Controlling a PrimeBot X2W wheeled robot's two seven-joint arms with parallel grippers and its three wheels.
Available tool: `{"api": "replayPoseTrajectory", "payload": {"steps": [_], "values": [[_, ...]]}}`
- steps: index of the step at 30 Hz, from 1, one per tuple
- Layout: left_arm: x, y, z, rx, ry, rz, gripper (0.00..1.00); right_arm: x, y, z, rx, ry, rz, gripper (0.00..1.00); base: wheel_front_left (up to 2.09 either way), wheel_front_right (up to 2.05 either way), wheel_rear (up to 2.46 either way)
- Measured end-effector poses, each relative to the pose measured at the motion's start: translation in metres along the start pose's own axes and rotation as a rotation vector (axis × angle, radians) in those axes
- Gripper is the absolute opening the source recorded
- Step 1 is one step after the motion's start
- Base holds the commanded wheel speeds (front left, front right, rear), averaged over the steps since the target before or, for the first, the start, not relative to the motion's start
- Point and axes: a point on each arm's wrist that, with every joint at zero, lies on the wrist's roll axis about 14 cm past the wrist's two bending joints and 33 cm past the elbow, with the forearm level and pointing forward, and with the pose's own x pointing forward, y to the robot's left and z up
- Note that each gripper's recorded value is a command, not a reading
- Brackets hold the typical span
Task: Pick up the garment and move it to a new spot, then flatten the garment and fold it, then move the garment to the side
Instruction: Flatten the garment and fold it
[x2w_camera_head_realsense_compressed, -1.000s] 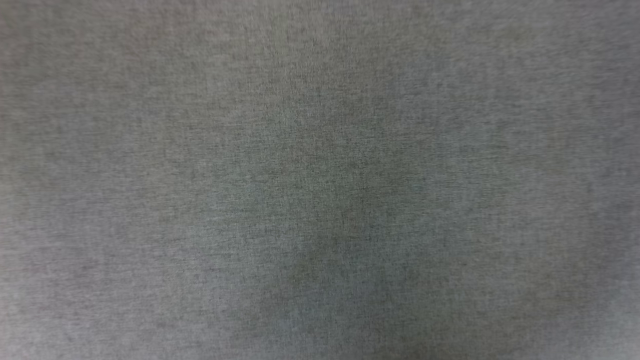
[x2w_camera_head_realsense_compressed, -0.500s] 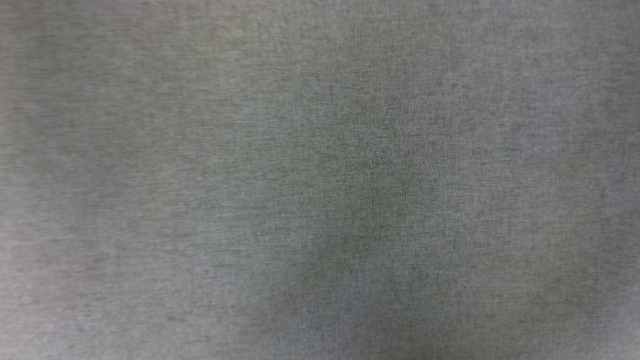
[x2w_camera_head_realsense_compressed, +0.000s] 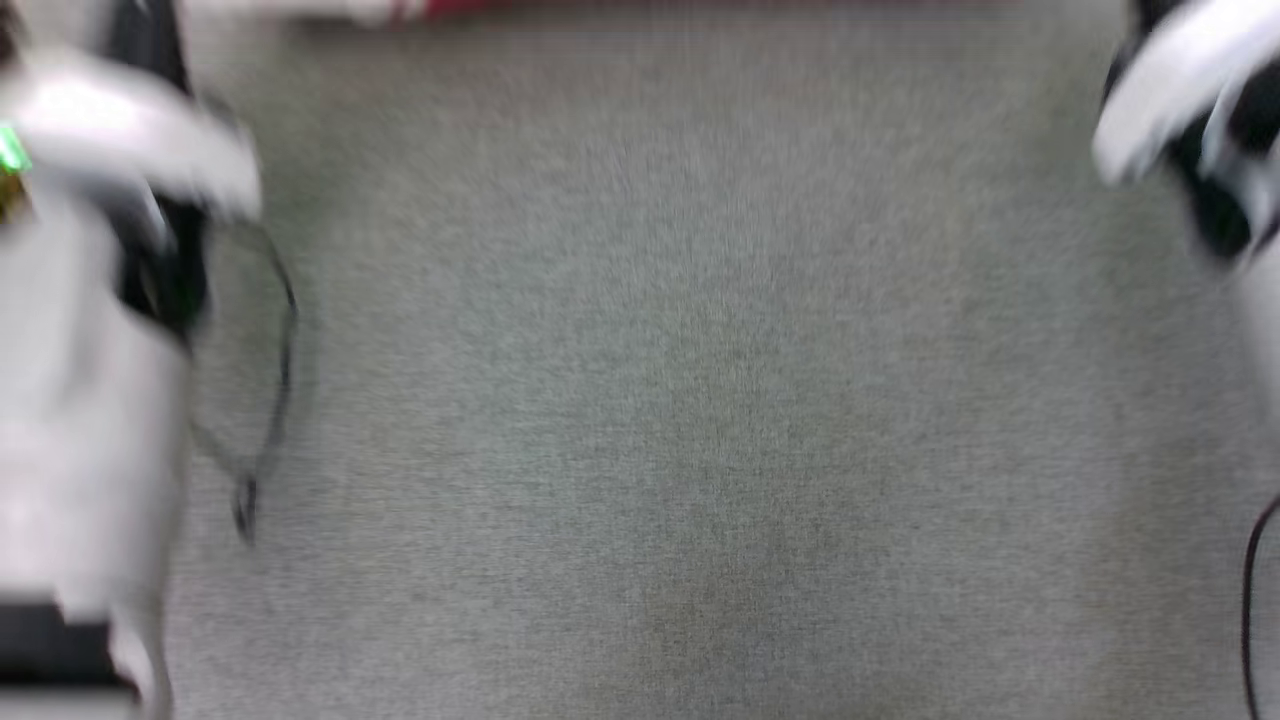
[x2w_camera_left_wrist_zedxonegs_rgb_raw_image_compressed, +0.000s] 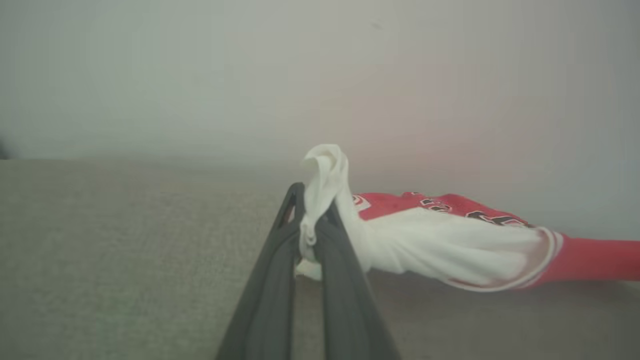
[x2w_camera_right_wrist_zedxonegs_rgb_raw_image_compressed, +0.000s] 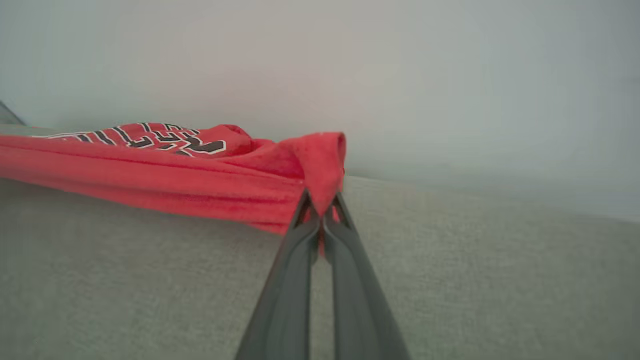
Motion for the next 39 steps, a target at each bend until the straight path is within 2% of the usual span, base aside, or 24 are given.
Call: {"api": "replayPoseTrajectory", "payload": {"steps": [11,18,24,27,31,36,39], "values": [[-0.154,0.004,-0.03,-0.01,0.116,0.056,0.0,-0.133,0.002,-0.06,0.081,0.158,-0.02,0.0,0.0,0.0,0.0],[-0.238,0.007,-0.034,-0.03,0.188,0.122,0.0,-0.217,0.014,-0.103,0.173,0.27,-0.042,0.0,0.0,0.0,0.0],[-0.295,0.009,-0.035,-0.061,0.239,0.177,0.0,-0.282,0.026,-0.122,0.236,0.334,-0.087,0.0,0.0,0.0,0.0],[-0.311,0.007,-0.029,-0.077,0.235,0.191,0.0,-0.306,0.037,-0.125,0.254,0.369,-0.099,0.0,0.0,0.0,0.0],[-0.316,0.002,-0.026,-0.076,0.249,0.183,0.0,-0.317,0.047,-0.115,0.269,0.376,-0.109,0.0,0.0,0.0,0.0],[-0.305,-0.012,-0.023,-0.057,0.271,0.118,0.0,-0.313,0.045,-0.105,0.228,0.387,-0.118,0.0,0.0,0.0,0.0],[-0.286,-0.022,-0.022,-0.048,0.283,0.071,0.0,-0.295,0.046,-0.096,0.216,0.379,-0.103,0.0,0.0,0.0,0.0]]}}
